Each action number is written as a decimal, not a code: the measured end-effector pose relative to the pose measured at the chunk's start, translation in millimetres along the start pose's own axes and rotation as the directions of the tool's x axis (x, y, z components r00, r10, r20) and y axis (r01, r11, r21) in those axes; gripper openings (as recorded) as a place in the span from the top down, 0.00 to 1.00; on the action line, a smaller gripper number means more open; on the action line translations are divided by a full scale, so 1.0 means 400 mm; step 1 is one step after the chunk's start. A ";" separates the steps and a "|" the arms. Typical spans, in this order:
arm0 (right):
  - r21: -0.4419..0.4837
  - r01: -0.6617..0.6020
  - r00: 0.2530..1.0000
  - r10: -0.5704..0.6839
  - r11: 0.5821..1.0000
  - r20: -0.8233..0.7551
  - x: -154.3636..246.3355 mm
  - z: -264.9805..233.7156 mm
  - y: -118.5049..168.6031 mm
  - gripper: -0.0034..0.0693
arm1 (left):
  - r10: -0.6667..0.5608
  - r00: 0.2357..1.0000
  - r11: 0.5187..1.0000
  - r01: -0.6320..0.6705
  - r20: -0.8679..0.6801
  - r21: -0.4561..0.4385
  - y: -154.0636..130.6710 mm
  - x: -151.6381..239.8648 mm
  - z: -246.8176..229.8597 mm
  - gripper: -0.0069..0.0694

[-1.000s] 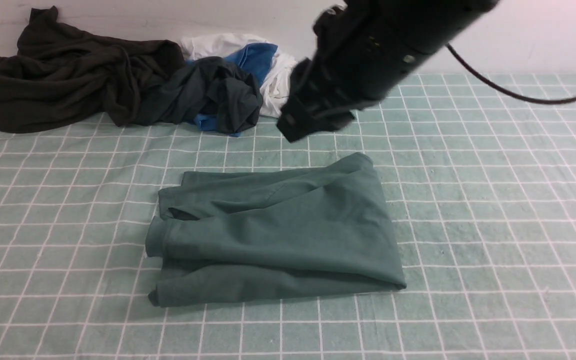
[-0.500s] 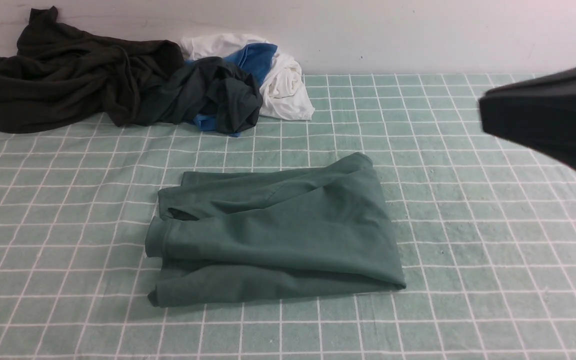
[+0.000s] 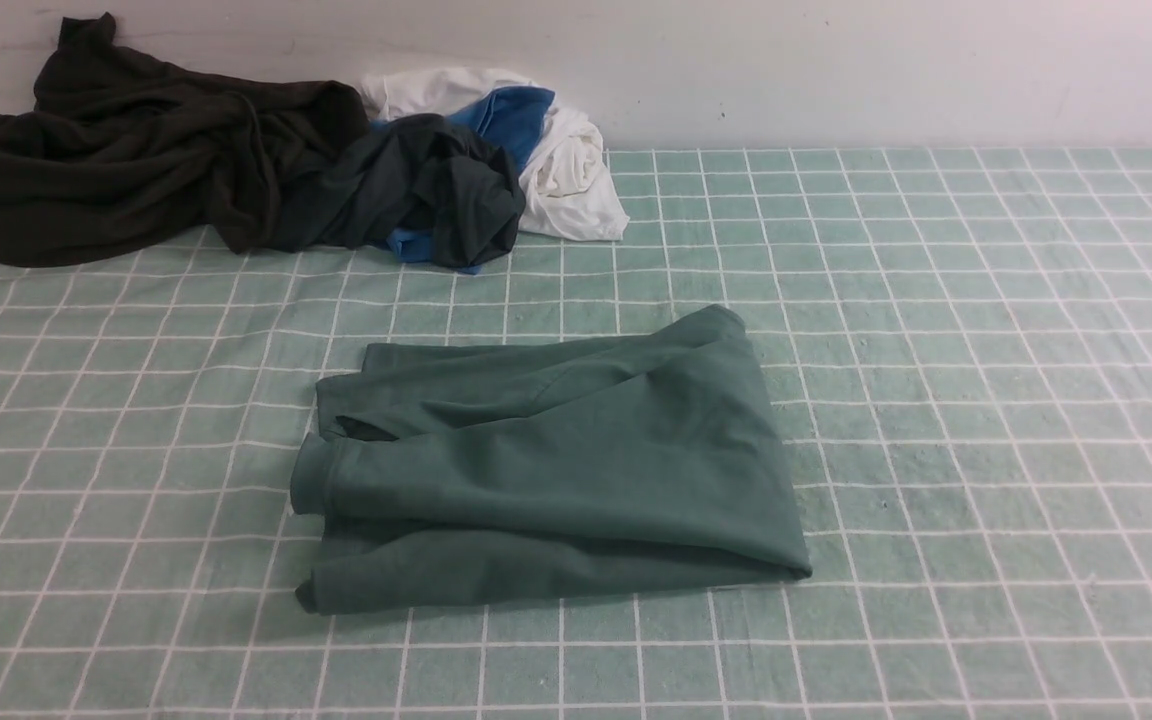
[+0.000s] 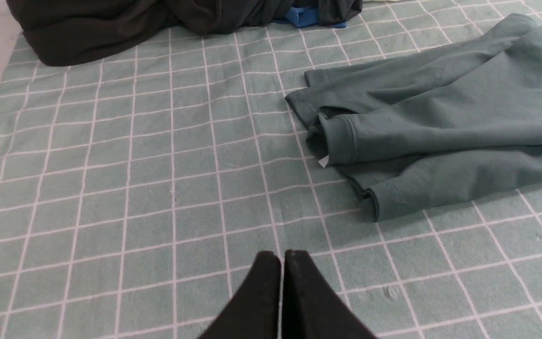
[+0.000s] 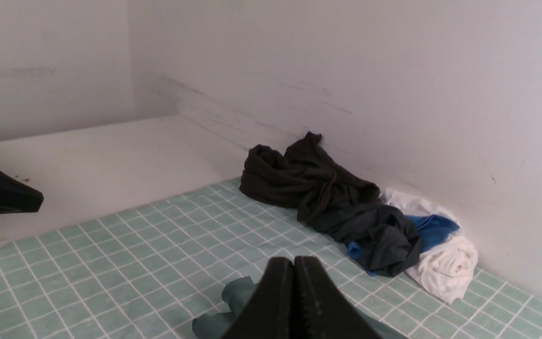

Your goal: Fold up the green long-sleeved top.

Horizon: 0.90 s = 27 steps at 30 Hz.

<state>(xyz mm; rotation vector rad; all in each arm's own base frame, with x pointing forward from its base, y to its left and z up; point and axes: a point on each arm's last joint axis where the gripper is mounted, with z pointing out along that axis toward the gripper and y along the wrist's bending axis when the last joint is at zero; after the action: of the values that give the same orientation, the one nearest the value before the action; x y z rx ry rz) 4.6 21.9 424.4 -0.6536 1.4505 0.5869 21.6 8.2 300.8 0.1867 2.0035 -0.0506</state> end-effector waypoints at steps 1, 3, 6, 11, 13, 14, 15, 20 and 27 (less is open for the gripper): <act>0.000 0.001 1.000 -0.001 1.000 0.003 0.000 -0.003 0.001 0.97 | 0.000 1.000 1.000 0.000 0.000 0.000 0.000 0.000 0.000 0.91; 0.007 0.017 0.999 -0.018 1.000 0.036 0.000 -0.034 0.005 0.97 | 0.000 1.000 1.000 0.000 0.000 0.000 0.000 0.000 0.000 0.91; 0.014 0.021 0.995 -0.022 1.000 0.094 0.013 -0.068 0.010 0.97 | 0.000 1.000 1.000 0.000 0.000 0.000 0.000 0.000 0.000 0.91; 0.072 0.001 0.990 -0.012 0.997 0.139 0.086 -0.028 -0.002 0.97 | 0.000 1.000 1.000 0.000 0.000 0.000 0.000 0.000 0.000 0.91; 0.143 0.001 0.992 -0.019 0.990 0.123 0.149 0.015 -0.017 0.97 | 0.000 1.000 1.000 0.000 0.001 0.000 0.000 0.000 0.000 0.91; 0.150 0.000 0.992 -0.018 0.989 0.122 0.155 0.018 -0.018 0.97 | 0.000 1.000 1.000 0.000 0.001 0.000 0.000 0.000 0.000 0.91; 0.187 -0.034 0.993 0.012 0.982 0.119 0.194 0.039 -0.027 0.97 | 0.000 1.000 1.000 0.000 0.001 0.000 0.000 0.000 0.000 0.91; 0.316 -0.239 0.961 0.177 0.918 0.212 0.329 0.075 -0.059 0.97 | 0.000 1.000 1.000 0.000 0.001 0.000 0.000 0.000 0.000 0.91; 0.569 -0.253 0.966 0.170 0.782 0.197 0.494 0.062 -0.091 0.97 | 0.000 1.000 1.000 0.000 0.001 0.000 0.000 0.000 0.000 0.91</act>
<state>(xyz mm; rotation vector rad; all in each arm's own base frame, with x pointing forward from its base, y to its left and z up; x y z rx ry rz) 56.3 8.9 229.3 0.0496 1.4821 0.3070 21.6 8.1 300.7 0.1866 2.0028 -0.0509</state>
